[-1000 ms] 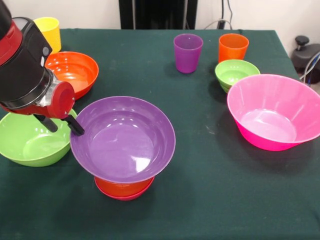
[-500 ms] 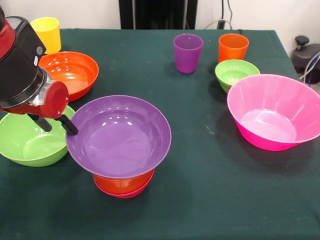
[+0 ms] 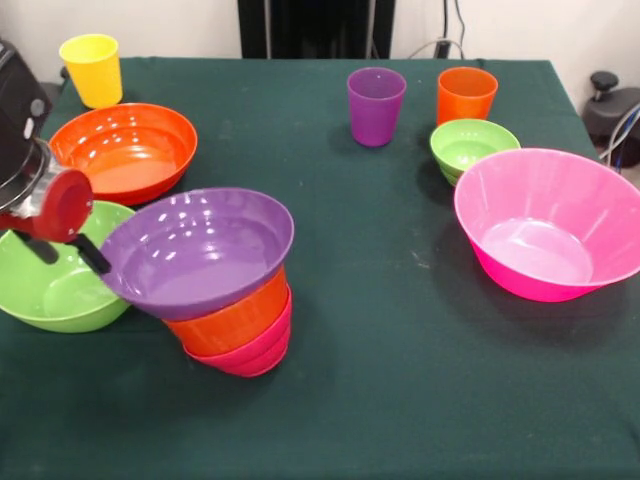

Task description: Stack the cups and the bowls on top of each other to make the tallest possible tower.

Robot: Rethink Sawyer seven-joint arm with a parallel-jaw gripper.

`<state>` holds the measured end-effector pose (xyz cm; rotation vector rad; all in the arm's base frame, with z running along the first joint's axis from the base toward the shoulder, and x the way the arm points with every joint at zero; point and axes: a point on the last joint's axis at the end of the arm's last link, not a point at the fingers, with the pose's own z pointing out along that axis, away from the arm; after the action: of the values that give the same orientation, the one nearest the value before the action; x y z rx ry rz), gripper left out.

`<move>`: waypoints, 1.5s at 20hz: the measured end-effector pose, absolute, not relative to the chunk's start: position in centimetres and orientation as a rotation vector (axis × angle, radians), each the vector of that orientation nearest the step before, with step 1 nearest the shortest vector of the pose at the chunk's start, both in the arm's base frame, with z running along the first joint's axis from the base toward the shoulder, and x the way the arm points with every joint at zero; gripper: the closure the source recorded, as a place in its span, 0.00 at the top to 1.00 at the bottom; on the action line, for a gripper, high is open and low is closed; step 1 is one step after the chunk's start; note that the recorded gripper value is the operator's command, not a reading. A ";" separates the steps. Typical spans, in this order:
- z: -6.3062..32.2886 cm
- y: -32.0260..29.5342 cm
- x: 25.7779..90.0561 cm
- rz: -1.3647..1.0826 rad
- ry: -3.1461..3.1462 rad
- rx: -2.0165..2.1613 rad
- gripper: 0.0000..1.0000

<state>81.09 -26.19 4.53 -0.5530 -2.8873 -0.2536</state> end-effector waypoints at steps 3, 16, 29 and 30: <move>3.9 -27.1 81.1 -0.222 -2.906 -0.535 1.00; 2.6 -29.0 81.7 -0.164 -2.918 -0.460 1.00; 1.9 -30.2 82.1 -0.172 -2.902 -0.486 1.00; 1.9 -30.1 82.1 -0.172 -2.902 -0.486 1.00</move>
<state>82.13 -30.13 1.88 -0.4859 -2.9025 -0.1724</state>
